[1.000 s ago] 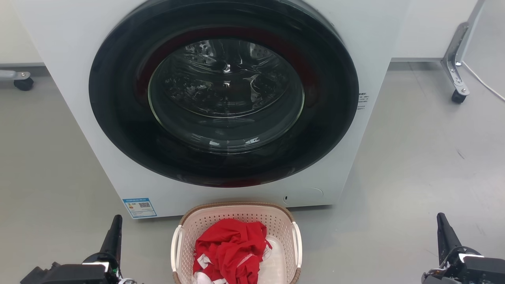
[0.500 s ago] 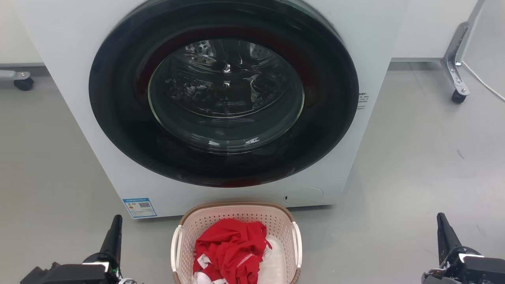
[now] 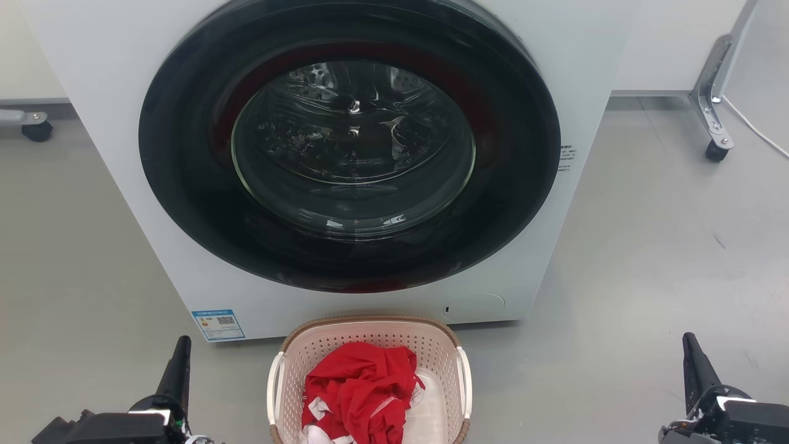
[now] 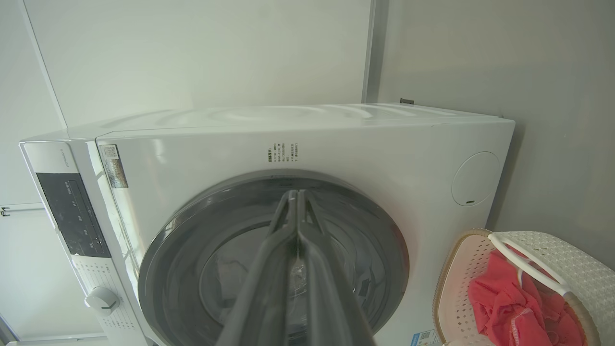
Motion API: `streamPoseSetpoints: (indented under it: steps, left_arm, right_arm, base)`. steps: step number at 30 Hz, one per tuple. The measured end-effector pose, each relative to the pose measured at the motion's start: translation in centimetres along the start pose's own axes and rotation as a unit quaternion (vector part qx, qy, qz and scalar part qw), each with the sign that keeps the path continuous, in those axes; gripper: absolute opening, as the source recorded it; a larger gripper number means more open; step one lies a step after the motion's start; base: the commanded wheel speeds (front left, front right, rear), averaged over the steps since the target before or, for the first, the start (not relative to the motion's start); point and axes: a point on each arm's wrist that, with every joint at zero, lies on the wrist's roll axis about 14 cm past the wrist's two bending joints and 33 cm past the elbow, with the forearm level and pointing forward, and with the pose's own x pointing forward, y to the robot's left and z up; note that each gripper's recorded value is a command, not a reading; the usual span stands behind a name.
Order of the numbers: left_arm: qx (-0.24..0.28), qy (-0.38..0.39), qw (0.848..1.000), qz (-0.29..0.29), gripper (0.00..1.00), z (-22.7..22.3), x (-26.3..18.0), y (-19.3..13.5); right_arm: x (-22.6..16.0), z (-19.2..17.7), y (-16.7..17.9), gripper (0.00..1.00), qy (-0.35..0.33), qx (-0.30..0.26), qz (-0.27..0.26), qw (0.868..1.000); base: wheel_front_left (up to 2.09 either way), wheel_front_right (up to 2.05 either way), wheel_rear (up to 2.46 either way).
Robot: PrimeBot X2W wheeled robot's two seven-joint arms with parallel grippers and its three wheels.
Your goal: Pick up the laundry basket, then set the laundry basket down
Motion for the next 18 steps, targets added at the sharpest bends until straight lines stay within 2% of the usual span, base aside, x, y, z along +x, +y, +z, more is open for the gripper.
streamPoseSetpoints:
  steps: [18]
  left_arm:
    - [0.0,0.0,1.0,0.0,0.0,-0.01,0.0,-0.01]
  right_arm:
    - [0.0,0.0,0.01,0.0,0.0,0.0,0.0,1.0]
  base:
    - [0.0,0.0,0.0]
